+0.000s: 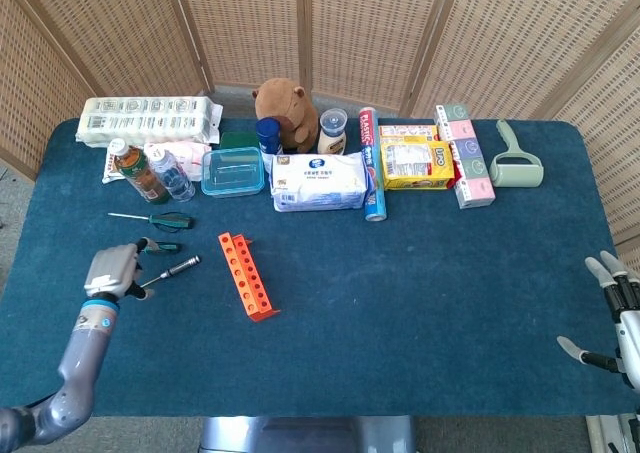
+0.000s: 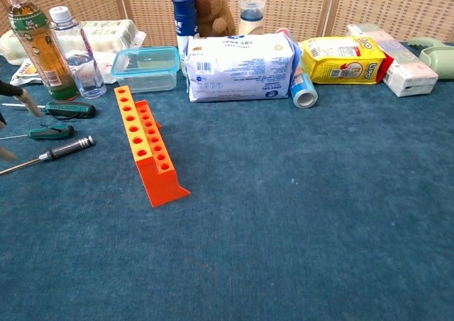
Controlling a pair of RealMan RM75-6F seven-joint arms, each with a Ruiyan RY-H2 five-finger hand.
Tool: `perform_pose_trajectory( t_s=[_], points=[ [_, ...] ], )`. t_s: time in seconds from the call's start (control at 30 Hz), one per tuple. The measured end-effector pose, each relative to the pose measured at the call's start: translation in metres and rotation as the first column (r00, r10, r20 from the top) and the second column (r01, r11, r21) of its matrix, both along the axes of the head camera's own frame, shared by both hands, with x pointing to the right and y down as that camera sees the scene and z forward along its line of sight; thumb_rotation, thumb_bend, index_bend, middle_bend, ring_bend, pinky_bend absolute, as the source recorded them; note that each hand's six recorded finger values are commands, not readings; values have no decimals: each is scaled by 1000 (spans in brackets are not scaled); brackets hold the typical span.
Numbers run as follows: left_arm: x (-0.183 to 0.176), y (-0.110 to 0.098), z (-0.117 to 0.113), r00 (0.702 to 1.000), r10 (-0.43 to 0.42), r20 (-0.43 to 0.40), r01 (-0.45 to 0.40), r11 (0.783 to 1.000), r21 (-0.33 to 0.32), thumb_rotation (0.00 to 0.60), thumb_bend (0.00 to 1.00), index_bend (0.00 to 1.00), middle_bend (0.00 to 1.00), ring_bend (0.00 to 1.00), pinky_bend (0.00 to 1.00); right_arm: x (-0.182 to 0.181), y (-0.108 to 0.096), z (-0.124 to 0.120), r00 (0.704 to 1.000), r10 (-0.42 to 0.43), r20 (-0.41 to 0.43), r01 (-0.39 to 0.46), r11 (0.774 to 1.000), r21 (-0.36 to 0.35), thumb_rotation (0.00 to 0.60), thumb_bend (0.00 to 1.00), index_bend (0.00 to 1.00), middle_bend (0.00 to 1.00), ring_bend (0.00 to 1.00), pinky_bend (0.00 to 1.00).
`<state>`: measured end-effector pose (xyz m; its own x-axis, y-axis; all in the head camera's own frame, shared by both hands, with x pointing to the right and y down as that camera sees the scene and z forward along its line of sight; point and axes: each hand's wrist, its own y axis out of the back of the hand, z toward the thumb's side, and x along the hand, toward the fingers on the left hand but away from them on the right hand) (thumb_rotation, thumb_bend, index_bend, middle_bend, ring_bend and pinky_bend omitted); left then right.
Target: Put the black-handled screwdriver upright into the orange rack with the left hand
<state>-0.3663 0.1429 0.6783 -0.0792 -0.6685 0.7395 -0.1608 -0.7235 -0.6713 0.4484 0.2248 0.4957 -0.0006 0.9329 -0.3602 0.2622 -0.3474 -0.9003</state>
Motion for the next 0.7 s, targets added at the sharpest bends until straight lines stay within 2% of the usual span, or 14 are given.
perform_pose_trajectory(
  t_s=[0.03, 0.07, 0.13, 0.2, 0.23, 0.3, 0.4, 0.57, 0.7],
  points=[
    [4, 1, 3, 1000, 16, 8, -15, 1000, -18, 600, 105, 288, 996, 959, 973, 0, 0, 0, 1000, -1, 1, 1, 1000, 0, 600, 51, 45, 0, 0, 0],
    [7, 1, 5, 1000, 26, 14, -26, 999, -31, 576, 101, 288, 996, 959, 973, 0, 0, 0, 1000, -1, 3, 1, 1000, -1, 600, 51, 46, 0, 0, 0],
    [14, 1, 10, 999, 47, 26, -45, 997, -59, 452, 94, 288, 996, 959, 973, 0, 0, 0, 1000, -2, 6, 2, 1000, -3, 600, 51, 47, 0, 0, 0],
    [20, 2, 14, 998, 60, 30, -57, 995, -81, 252, 80, 288, 996, 959, 973, -1, 0, 0, 1000, -3, 8, 3, 1000, -4, 600, 51, 49, 0, 0, 0],
    [22, 3, 16, 997, 65, 30, -61, 994, -95, 197, 74, 287, 996, 959, 973, -1, 0, 0, 1000, -3, 9, 3, 1000, -5, 600, 51, 49, 0, 0, 0],
    [27, 2, 18, 997, 71, 24, -68, 991, -112, 159, 69, 287, 996, 959, 973, 0, 0, 1, 1000, -2, 11, 2, 1000, -6, 600, 51, 51, 0, 0, 0],
    [39, -4, 21, 996, 93, 10, -91, 989, -117, 156, 68, 287, 996, 959, 973, 0, 0, 1, 1000, -1, 14, 1, 1000, -8, 600, 50, 53, 0, 0, 0],
    [49, -10, 23, 994, 110, 5, -109, 989, -101, 152, 67, 288, 996, 960, 973, 0, 0, 2, 1000, 1, 18, -1, 1000, -12, 600, 51, 54, 0, 0, 0],
    [51, -15, 22, 990, 140, 31, -138, 988, -70, 128, 65, 288, 996, 959, 973, 1, -1, 1, 1000, 4, 22, -3, 1000, -12, 600, 51, 55, 0, 0, 0]
  ],
)
